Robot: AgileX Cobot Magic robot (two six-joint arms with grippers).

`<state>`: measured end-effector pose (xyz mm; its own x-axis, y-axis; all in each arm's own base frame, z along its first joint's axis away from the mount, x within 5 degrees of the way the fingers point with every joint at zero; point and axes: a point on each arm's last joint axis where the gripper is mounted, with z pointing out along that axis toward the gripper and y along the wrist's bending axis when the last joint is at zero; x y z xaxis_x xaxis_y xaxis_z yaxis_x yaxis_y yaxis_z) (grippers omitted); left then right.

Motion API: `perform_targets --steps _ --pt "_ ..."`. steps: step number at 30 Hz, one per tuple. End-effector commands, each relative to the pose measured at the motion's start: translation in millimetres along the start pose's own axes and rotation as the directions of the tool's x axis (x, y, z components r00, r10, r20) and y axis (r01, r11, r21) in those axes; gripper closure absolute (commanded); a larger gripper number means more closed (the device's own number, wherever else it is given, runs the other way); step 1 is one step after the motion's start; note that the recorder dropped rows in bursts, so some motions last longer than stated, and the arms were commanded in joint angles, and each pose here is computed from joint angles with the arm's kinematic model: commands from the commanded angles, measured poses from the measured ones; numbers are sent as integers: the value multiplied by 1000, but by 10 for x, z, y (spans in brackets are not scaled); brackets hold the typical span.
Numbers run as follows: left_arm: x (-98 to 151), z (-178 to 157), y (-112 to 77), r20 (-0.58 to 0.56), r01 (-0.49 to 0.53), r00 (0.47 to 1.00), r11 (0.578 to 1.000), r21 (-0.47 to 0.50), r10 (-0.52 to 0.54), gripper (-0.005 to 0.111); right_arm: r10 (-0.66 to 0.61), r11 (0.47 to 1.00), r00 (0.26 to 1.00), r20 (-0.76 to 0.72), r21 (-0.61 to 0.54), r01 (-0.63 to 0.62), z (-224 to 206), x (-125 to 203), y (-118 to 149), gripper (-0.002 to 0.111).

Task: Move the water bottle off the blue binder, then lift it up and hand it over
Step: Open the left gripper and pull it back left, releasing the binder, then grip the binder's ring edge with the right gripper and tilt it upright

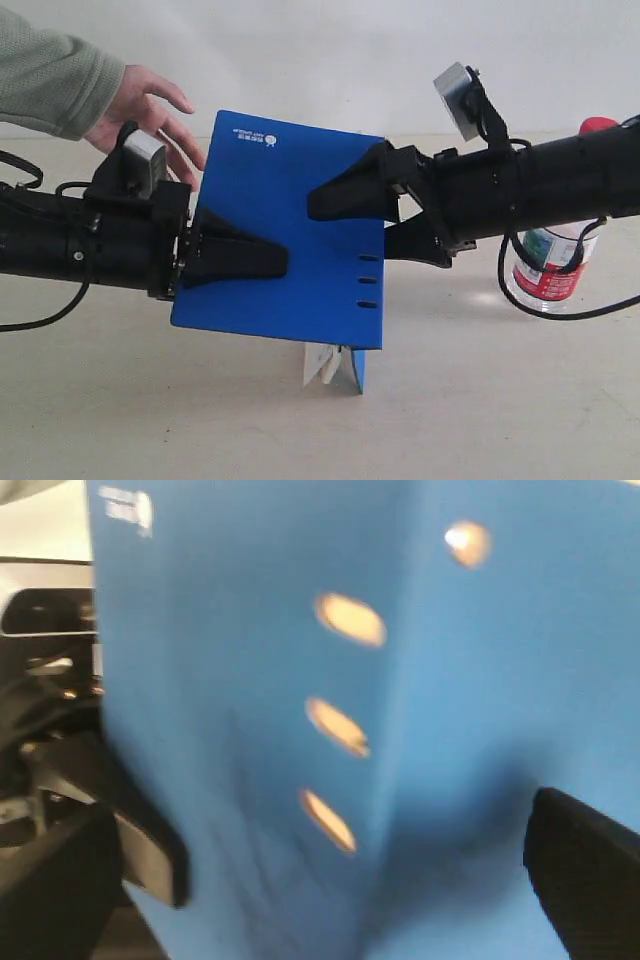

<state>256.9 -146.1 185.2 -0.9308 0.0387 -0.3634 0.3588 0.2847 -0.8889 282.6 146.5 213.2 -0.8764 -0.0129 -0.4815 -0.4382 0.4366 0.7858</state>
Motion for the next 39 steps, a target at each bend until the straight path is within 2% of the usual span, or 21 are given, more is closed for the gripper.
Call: perform_targets --steps 1,3,7,9,12,14,16,19,25,29,35,39 --pt "63 65 120 -38 -6 999 999 -45 4 102 -38 998 999 6 -51 38 -6 -72 87 3" --pt "65 85 173 -33 16 999 999 -44 -18 102 -43 999 999 8 -31 43 -6 -78 71 3" --pt "88 137 294 -35 44 998 999 -24 -45 101 -27 992 999 -37 122 32 -13 -41 -70 3" --pt "103 162 357 -38 43 998 999 -17 -43 93 -27 986 998 -48 162 34 -18 -32 -107 3" --pt "99 180 424 -36 45 998 999 -24 -46 62 -27 986 998 -48 162 34 -18 -32 -107 3" --pt "82 184 428 -35 38 999 999 -28 -39 25 -29 986 998 -52 164 37 -19 -29 -108 3" --pt "74 184 425 -33 26 999 999 -27 -27 -1 -29 985 998 -51 166 37 -19 -30 -110 3" --pt "25 159 445 -37 -12 999 999 -49 10 -3 -35 983 998 -44 179 42 -21 -37 -122 3" --pt "5 27 511 -46 -26 999 997 -68 23 -3 -41 982 998 -45 184 48 -7 -34 -117 3" --pt "6 36 473 -47 -78 996 997 -26 77 -3 -84 979 991 -102 179 101 98 38 -56 3" --pt "61 34 492 -56 -99 994 995 -32 97 -3 -86 922 978 -192 358 151 162 135 -150 3" --pt "121 13 567 -18 -107 994 991 -86 105 -3 -67 926 978 -198 352 134 163 147 -142 3"
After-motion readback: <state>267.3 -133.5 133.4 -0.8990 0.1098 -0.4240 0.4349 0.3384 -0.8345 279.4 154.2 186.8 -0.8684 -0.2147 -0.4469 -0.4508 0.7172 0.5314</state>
